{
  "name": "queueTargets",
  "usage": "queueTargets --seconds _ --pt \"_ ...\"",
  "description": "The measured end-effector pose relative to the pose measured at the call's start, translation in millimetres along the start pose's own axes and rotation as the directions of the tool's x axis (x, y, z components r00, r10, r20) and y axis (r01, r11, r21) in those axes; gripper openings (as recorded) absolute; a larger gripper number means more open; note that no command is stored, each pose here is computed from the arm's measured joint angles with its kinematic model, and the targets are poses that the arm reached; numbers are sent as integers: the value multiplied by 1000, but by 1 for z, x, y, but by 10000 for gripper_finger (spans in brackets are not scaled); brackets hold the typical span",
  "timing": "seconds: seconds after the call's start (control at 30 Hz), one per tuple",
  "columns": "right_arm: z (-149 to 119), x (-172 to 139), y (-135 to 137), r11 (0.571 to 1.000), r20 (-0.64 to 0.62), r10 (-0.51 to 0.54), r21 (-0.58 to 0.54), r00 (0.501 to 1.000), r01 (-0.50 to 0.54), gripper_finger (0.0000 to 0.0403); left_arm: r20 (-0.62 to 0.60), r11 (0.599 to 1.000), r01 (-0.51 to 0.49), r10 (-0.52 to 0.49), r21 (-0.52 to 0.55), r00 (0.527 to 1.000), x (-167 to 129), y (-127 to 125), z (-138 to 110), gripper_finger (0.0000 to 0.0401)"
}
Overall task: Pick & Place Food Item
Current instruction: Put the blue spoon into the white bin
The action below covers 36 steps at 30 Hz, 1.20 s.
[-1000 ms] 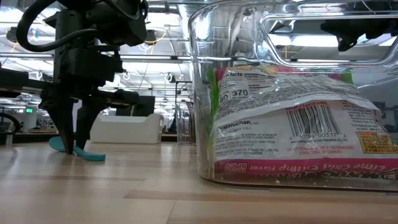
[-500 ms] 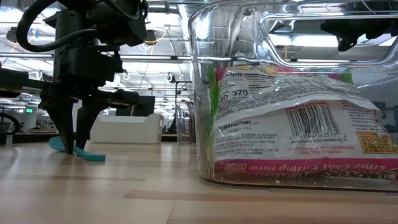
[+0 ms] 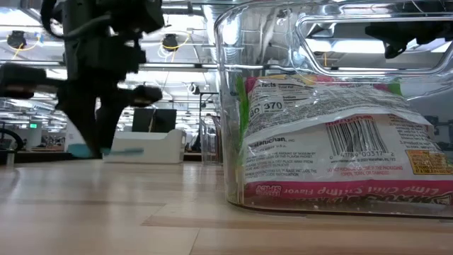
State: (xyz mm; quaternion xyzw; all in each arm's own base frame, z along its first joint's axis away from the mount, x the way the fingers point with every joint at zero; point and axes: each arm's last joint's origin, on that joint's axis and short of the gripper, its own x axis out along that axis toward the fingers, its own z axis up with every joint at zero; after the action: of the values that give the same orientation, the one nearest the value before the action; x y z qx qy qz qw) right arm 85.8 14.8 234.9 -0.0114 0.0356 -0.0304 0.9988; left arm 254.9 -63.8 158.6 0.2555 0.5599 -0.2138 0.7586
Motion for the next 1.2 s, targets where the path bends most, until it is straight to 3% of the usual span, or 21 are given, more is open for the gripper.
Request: queueTargets --seconds 0.13,0.37,0.67,0.93,1.2 --pt "0 0 0 1000 0 1 0 1000 -1 74 67 997 -61 63 -43 996 -21 2 0 35" --pt "0 0 0 1000 0 0 0 1000 0 74 172 974 -94 131 -208 976 -50 9 -5 23" --pt "0 0 0 1000 -1 0 0 1000 0 74 226 922 -93 189 -376 956 -62 21 -9 40" --pt "0 0 0 1000 0 0 0 1000 0 74 228 909 -100 206 -404 952 -62 28 -12 3" --pt "0 0 0 1000 -1 0 0 1000 0 74 261 923 -37 147 -383 954 -62 26 -11 9"
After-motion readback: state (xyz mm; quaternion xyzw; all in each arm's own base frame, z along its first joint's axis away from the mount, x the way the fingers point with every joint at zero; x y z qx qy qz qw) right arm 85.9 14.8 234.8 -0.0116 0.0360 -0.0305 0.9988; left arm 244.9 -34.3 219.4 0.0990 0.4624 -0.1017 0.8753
